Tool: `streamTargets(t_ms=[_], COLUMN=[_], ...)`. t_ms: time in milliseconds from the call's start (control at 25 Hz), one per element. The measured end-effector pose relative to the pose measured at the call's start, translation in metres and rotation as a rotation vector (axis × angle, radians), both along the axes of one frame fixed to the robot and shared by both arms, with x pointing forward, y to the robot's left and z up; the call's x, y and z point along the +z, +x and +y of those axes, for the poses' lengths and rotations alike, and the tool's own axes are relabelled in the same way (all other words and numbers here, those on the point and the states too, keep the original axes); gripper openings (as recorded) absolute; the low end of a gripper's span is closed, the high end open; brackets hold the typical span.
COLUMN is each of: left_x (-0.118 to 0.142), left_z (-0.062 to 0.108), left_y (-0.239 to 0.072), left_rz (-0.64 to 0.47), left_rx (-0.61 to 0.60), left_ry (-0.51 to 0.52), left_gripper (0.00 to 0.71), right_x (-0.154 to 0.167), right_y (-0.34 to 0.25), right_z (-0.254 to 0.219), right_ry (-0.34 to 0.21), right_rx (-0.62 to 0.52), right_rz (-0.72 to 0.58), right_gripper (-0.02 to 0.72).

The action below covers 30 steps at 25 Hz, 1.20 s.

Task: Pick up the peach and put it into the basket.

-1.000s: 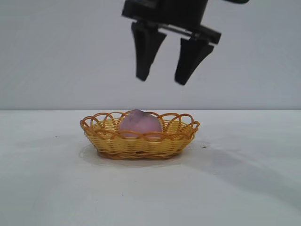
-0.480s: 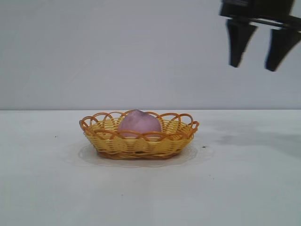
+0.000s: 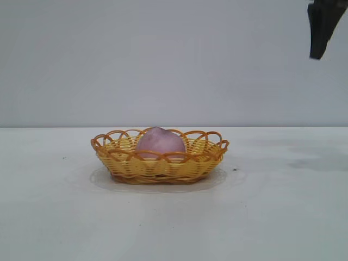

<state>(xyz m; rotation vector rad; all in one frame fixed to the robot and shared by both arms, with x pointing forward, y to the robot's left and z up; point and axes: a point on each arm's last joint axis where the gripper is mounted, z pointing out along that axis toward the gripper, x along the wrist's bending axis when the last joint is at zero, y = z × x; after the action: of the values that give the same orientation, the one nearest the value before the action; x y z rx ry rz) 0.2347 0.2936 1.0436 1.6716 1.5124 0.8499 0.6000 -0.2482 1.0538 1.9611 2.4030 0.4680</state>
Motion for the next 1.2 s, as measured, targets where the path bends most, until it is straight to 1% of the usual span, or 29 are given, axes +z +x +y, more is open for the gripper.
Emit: streamTargets(t_ms=[120,200,400,440,560,600,760,920,960,1080,1200], left_x=[0.000,0.000,0.000,0.000,0.000,0.000,0.000,0.000,0.000,0.000,0.000], left_z=[0.000,0.000,0.000,0.000,0.000,0.000,0.000,0.000,0.000,0.000,0.000], left_y=[0.000,0.000,0.000,0.000,0.000,0.000,0.000,0.000,0.000,0.000,0.000], left_rz=[0.000,0.000,0.000,0.000,0.000,0.000,0.000,0.000,0.000,0.000,0.000], left_rx=[0.000,0.000,0.000,0.000,0.000,0.000,0.000,0.000,0.000,0.000,0.000], left_ry=[0.000,0.000,0.000,0.000,0.000,0.000,0.000,0.000,0.000,0.000,0.000], left_gripper=[0.466,0.466,0.466,0.466,0.466,0.466,0.466,0.466,0.466,0.466,0.466], right_x=[0.032,0.055,0.112,0.121,0.129,0.127,0.101,0.066,0.059,0.032,0.011], right_y=[-0.019,-0.034,-0.082,-0.094,-0.131,-0.144,-0.201,-0.256,-0.273,-0.305,-0.332], right_z=[-0.001,-0.002,-0.006,-0.008,-0.011,-0.013,-0.022,-0.029,-0.031,-0.034,-0.036], right_ry=[0.008,0.013,0.027,0.029,0.028,0.023,-0.026,-0.049,-0.051,-0.046,-0.026], right_rx=[0.009,0.013,0.016,0.016,0.016,0.016,0.014,0.003,-0.001,-0.008,-0.039], right_rz=[-0.049,-0.104,-0.279,-0.311,-0.356,-0.357,-0.346,-0.403,-0.443,-0.491,-0.554], right_gripper=[0.508,0.508,0.508,0.508,0.508,0.508,0.508,0.508,0.508,0.508,0.508])
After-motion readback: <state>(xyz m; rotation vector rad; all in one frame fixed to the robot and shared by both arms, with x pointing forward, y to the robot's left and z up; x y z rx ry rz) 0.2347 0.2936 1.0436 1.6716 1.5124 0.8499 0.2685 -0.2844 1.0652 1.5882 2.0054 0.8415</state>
